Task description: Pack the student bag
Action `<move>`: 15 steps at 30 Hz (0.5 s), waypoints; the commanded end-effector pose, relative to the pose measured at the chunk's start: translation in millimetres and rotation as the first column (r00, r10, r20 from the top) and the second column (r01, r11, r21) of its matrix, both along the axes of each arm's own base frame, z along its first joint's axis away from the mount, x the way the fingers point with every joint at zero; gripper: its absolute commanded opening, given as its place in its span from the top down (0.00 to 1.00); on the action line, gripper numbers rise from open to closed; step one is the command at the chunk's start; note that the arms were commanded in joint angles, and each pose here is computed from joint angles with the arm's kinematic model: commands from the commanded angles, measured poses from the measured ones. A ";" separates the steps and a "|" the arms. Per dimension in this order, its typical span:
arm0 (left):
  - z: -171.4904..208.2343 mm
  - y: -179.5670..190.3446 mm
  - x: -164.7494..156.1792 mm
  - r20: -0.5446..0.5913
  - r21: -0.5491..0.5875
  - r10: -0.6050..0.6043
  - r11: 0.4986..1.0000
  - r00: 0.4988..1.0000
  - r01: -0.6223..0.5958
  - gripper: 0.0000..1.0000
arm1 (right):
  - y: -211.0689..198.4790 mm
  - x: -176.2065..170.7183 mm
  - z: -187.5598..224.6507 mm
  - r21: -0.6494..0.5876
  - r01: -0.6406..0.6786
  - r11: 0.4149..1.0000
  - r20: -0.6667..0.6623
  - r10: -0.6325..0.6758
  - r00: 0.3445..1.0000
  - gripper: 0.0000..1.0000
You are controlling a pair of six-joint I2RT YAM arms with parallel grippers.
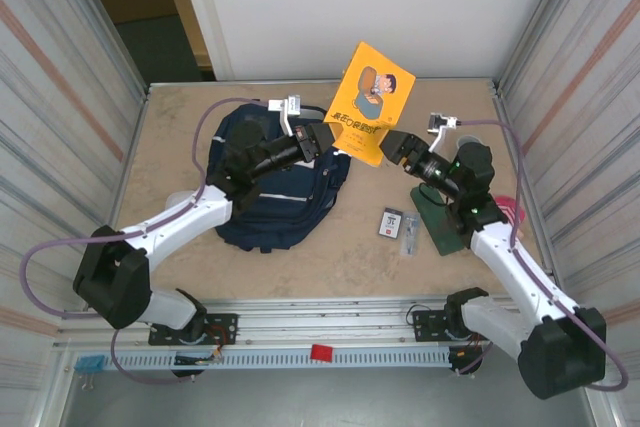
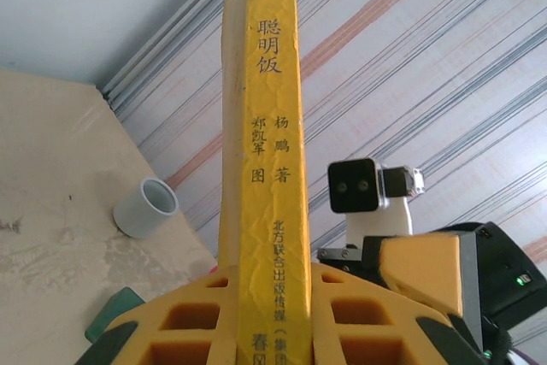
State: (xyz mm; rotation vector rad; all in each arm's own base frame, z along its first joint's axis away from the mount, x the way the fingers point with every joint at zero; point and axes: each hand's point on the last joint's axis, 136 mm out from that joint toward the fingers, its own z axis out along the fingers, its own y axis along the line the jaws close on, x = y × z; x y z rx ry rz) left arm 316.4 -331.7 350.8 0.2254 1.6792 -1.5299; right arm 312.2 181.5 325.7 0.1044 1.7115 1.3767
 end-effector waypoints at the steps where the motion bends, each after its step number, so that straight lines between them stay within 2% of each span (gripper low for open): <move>1: 78.8 16.5 -32.1 0.198 -0.163 -0.027 0.985 0.980 0.060 1.00 | 10.2 -2.6 34.6 0.108 -0.083 0.991 0.087 0.074 0.993 0.01; 8: 91.3 14.9 -41.6 0.247 -0.197 -0.069 0.973 0.966 0.120 1.00 | 22.6 -1.5 33.0 0.110 -0.135 0.985 0.070 0.127 0.989 0.01; 12: 88.6 12.0 -37.6 0.238 -0.195 -0.071 0.974 0.969 0.119 1.00 | 34.6 -15.2 45.9 0.103 -0.226 0.969 0.132 0.212 0.968 0.00; 15: 77.4 11.2 -30.2 0.214 -0.164 -0.046 0.983 0.976 0.082 1.00 | 36.3 -24.6 53.7 0.088 -0.263 0.961 0.177 0.245 0.953 0.11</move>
